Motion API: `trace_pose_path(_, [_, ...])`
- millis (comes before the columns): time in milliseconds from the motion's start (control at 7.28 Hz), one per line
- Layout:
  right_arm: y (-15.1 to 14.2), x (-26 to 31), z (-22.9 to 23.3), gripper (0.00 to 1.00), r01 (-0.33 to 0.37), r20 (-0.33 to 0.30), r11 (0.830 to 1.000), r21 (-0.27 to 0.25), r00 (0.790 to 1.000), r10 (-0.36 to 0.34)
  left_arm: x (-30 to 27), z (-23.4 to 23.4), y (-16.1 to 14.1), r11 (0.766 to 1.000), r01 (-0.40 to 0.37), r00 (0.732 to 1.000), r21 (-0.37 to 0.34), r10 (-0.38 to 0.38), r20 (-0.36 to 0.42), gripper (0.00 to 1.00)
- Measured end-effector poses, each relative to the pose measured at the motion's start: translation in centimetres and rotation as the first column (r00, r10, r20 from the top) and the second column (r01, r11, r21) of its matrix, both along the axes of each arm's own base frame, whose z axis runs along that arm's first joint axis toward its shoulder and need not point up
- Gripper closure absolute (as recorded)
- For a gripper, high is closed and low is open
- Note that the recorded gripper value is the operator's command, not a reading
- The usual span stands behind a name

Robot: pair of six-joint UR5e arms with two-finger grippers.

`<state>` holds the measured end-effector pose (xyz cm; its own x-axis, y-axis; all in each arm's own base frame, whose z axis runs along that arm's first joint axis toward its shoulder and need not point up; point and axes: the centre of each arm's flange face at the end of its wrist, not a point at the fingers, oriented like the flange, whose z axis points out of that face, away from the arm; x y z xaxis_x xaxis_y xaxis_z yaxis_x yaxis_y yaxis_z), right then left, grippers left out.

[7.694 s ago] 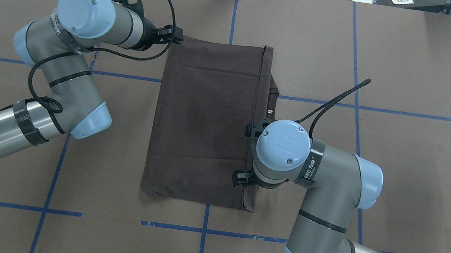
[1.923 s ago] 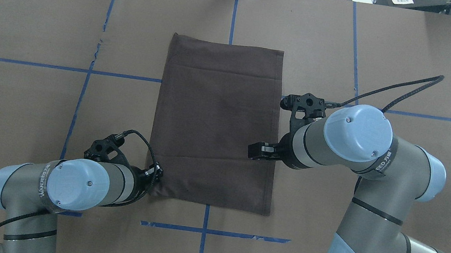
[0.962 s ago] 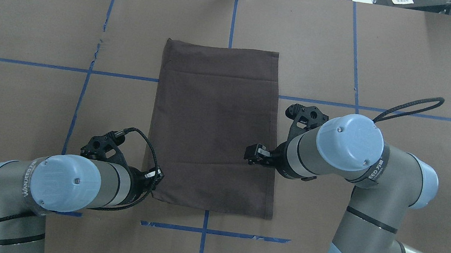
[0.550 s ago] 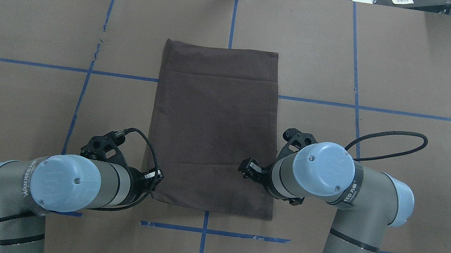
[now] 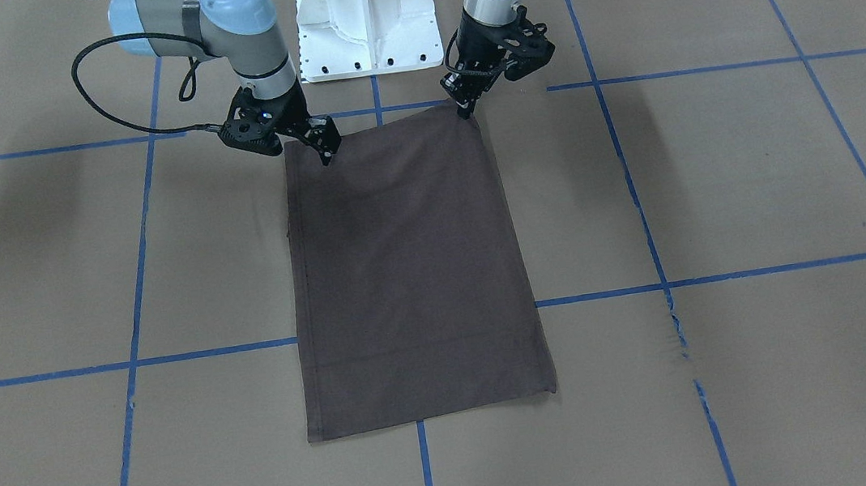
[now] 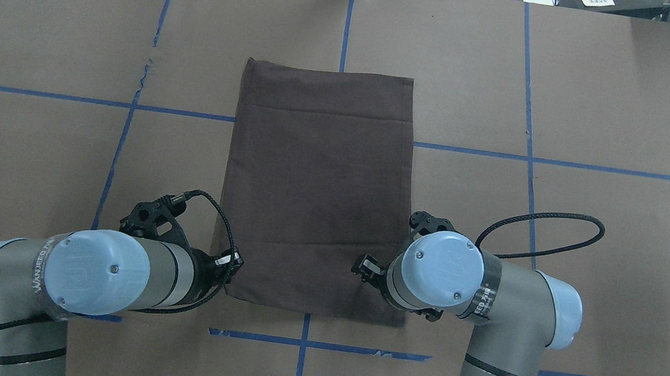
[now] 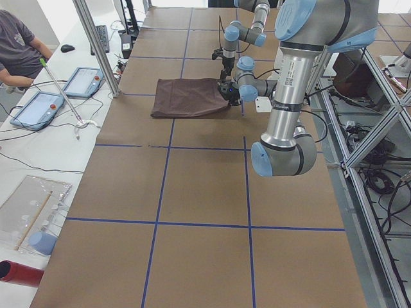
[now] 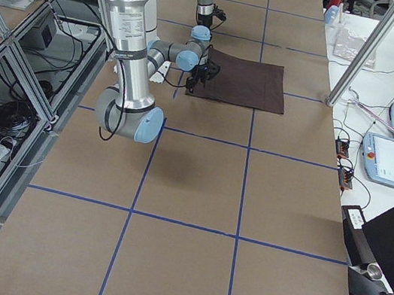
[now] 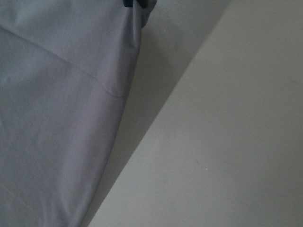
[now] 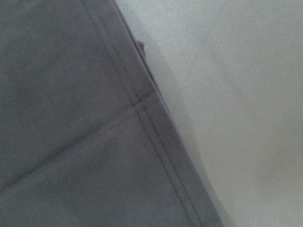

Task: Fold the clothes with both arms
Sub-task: 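Grasp the near corners of the shirt with both grippers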

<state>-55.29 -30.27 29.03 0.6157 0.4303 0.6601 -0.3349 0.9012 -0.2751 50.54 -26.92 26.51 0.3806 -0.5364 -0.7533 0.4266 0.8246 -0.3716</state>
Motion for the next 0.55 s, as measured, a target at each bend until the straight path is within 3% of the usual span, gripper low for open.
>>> trace_pose_path(550, [-0.56, -0.65, 0.69, 0.00, -0.007, -0.018, 1.000, -0.005, 1.000, 0.007, -0.01, 0.00, -0.02, 1.000, 0.001, 1.000, 0.000, -0.001, 0.000, 1.00])
